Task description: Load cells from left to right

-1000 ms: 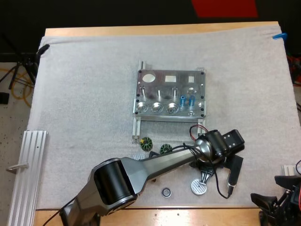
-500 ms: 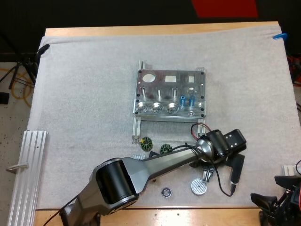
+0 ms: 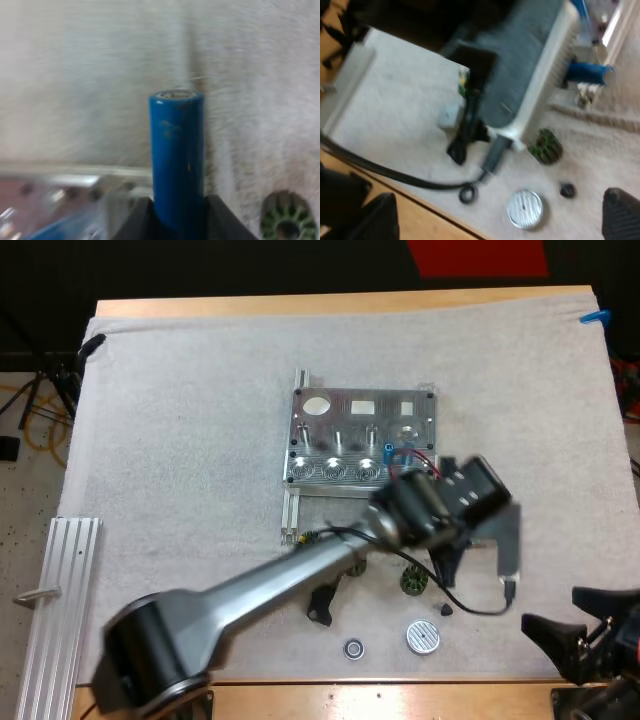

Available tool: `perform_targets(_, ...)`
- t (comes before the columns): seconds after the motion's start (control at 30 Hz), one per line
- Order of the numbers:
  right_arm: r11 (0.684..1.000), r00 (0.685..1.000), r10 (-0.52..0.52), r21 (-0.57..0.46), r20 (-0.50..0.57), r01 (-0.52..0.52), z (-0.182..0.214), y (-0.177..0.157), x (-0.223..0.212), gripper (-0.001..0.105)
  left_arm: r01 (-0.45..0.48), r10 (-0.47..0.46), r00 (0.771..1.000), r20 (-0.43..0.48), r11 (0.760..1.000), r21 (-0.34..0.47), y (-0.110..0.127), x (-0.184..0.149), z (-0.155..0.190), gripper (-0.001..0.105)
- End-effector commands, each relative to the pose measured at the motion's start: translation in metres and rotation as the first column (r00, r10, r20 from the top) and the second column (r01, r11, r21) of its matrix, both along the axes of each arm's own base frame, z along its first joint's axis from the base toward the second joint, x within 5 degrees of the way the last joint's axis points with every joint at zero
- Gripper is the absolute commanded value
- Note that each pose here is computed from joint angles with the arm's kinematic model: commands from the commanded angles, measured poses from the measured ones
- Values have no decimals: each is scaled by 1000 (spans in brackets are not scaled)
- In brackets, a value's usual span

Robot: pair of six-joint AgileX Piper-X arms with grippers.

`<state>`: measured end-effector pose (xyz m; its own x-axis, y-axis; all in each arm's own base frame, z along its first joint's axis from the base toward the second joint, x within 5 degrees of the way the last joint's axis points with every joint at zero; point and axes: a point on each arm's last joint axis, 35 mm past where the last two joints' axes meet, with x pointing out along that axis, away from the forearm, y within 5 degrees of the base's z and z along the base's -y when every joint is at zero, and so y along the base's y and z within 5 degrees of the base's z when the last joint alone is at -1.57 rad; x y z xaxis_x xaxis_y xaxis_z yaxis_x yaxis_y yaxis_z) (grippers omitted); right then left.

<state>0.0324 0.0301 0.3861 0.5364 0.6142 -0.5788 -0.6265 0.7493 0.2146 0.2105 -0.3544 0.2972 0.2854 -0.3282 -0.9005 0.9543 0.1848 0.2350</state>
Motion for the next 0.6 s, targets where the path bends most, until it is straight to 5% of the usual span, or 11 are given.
perform_targets(0.0,1000,1000,-9,16,5,9,2,3,6,79,-31,31,1000,-4,999,-23,11,1,15,0)
perform_targets(0.27,1000,999,-14,-7,-42,13,0,22,35,79,-113,113,994,-6,993,-20,64,5,57,0)
perform_targets(0.57,998,989,-14,-58,-146,6,-14,46,75,79,-120,120,993,-22,993,4,110,-22,57,0)
